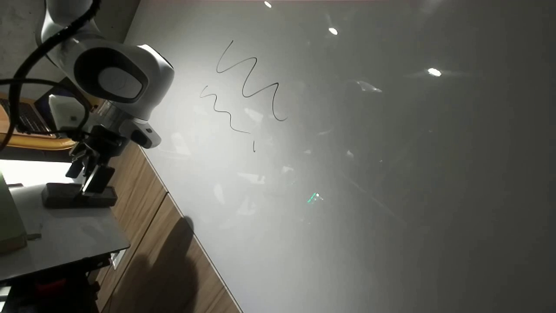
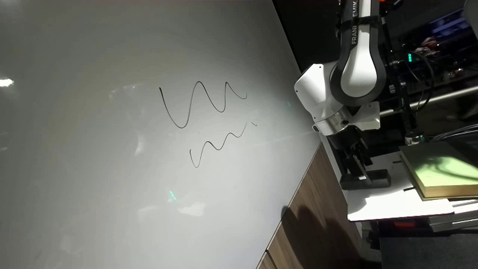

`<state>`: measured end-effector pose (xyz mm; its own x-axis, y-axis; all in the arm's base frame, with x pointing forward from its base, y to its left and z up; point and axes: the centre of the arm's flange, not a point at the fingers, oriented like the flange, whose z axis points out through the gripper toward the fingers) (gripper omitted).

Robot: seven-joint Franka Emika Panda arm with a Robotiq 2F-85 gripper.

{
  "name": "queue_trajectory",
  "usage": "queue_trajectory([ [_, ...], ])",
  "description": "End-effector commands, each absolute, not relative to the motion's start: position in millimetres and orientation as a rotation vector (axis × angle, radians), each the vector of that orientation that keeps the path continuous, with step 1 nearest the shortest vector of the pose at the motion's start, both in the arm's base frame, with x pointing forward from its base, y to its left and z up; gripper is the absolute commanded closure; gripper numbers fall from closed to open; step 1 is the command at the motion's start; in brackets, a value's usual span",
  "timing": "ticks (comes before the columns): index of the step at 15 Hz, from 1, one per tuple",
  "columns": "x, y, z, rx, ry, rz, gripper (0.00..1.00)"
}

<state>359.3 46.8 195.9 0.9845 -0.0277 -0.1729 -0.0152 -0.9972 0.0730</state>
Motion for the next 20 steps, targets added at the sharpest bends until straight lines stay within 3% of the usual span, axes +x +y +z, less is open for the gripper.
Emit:
queue_trajectory([
  [1, 354.2, 43.9, 192.6, 3.034, -0.029, -0.218, 0.00],
  [4, 355.2, 43.6, 191.9, 3.026, -0.026, -0.216, 0.08],
  [5, 355.4, 43.6, 191.7, 3.025, -0.026, -0.218, 0.28],
  [6, 355.6, 43.1, 191.3, 3.024, -0.029, -0.220, 0.29],
  [12, 353.3, 43.2, 191.4, 3.021, -0.041, -0.220, 0.72],
  [20, 370.1, 72.7, 256.8, 2.976, 0.060, -0.062, 0.72],
])
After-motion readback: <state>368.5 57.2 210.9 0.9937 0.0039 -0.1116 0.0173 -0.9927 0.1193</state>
